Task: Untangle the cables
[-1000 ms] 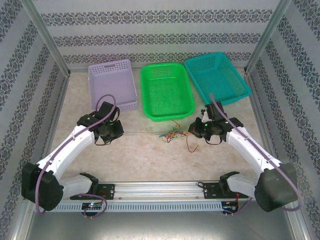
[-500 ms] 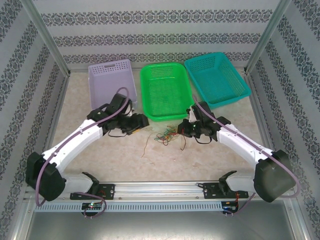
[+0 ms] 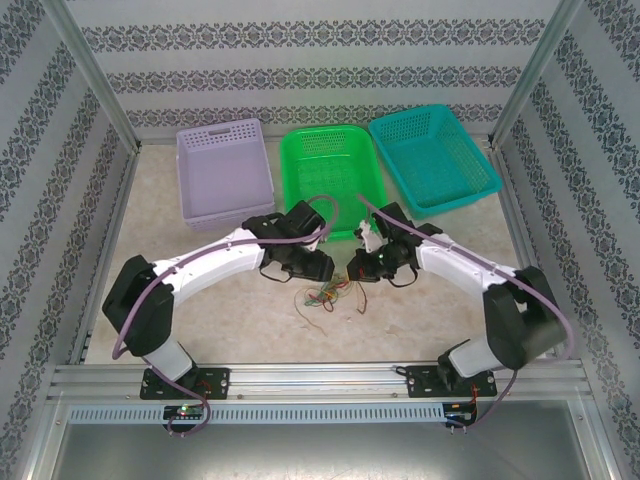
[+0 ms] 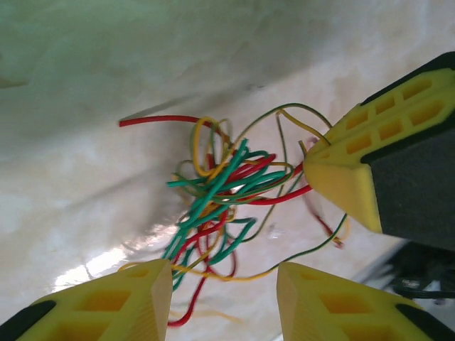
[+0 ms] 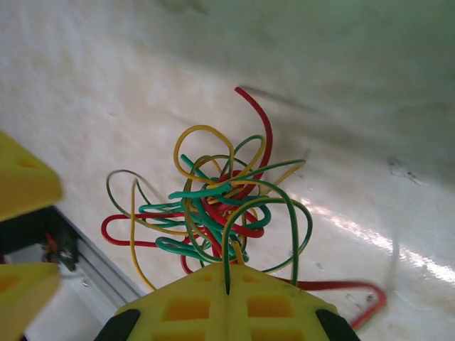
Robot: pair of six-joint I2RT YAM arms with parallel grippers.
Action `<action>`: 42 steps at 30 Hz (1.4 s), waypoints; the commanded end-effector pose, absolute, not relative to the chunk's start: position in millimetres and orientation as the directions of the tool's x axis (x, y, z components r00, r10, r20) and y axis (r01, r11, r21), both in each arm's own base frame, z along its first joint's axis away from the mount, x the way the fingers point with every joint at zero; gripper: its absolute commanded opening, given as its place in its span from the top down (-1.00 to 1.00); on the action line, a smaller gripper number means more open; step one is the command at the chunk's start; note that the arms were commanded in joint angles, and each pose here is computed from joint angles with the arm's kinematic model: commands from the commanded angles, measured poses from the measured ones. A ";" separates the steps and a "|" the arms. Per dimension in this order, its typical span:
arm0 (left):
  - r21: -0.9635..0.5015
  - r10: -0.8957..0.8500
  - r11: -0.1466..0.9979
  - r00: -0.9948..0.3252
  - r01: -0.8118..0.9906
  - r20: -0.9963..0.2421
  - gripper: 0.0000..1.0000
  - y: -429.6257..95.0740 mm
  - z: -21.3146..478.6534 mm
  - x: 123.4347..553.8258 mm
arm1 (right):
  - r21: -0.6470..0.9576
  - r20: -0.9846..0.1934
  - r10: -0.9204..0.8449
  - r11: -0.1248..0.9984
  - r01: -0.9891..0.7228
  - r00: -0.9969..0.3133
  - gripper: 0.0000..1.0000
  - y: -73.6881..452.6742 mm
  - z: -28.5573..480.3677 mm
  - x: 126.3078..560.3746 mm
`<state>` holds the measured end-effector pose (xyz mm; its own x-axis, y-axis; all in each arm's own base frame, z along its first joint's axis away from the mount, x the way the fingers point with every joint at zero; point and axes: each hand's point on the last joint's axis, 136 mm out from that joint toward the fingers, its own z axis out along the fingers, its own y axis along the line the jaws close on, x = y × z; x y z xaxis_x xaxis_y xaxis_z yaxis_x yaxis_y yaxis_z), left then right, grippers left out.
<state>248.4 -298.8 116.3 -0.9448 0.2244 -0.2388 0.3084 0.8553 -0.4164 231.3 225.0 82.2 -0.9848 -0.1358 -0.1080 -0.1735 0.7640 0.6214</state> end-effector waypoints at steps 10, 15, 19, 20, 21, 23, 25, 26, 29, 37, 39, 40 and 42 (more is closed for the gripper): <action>-0.307 0.394 0.840 -0.892 0.448 -0.224 0.18 -308.8 54.2 238.0 | 0.556 -0.102 -0.157 0.810 -0.187 -0.982 0.35 212.5 67.5 243.0; -0.360 0.368 0.830 -0.903 0.426 -0.222 0.17 -319.0 50.5 233.3 | 0.561 -0.098 -0.074 0.820 -0.117 -0.992 0.28 206.0 76.2 234.0; -0.373 0.361 0.829 -0.908 0.416 -0.212 0.16 -321.6 48.3 229.4 | 0.541 -0.110 0.030 0.841 -0.035 -0.993 0.23 190.9 87.1 222.5; -0.380 0.360 0.826 -0.909 0.416 -0.212 0.16 -323.3 49.8 228.4 | 0.538 -0.116 0.057 0.843 -0.015 -0.992 0.23 187.2 90.8 218.9; -0.379 0.358 0.828 -0.909 0.414 -0.211 0.15 -323.6 50.8 228.3 | 0.541 -0.124 0.087 0.841 0.006 -0.988 0.23 183.9 96.8 214.2; -0.380 0.352 0.831 -0.913 0.406 -0.207 0.17 -323.8 52.8 228.1 | 0.540 -0.118 0.132 0.840 0.048 -0.984 0.27 179.5 101.3 201.3; -0.373 0.346 0.838 -0.916 0.399 -0.204 0.20 -321.8 53.9 228.2 | 0.543 -0.107 0.156 0.836 0.073 -0.982 0.33 180.2 102.0 185.5; -0.365 0.340 0.844 -0.918 0.393 -0.202 0.23 -319.9 53.8 228.5 | 0.537 -0.103 0.157 0.840 0.078 -0.982 0.38 181.5 99.7 176.7; -0.370 0.328 0.849 -0.925 0.377 -0.191 0.34 -318.1 54.0 226.7 | 0.525 -0.118 0.133 0.850 0.052 -0.984 0.45 190.5 89.8 157.9; -0.386 0.321 0.855 -0.938 0.346 -0.131 0.43 -311.0 42.1 216.0 | 0.457 -0.213 0.056 0.888 -0.049 -0.975 0.26 219.7 51.6 168.2; -0.381 0.310 0.863 -0.943 0.332 -0.120 0.45 -307.3 38.2 215.7 | 0.492 -0.178 0.094 0.871 -0.005 -0.980 0.24 228.8 45.2 178.5; -0.382 0.299 0.867 -0.947 0.320 -0.114 0.47 -305.3 36.3 215.7 | 0.520 -0.154 0.127 0.854 0.029 -0.980 0.24 235.1 43.9 183.4; -0.383 0.277 0.876 -0.956 0.294 -0.099 0.49 -301.6 31.8 215.5 | 0.548 -0.095 0.206 0.827 0.122 -0.974 0.24 240.8 42.2 187.5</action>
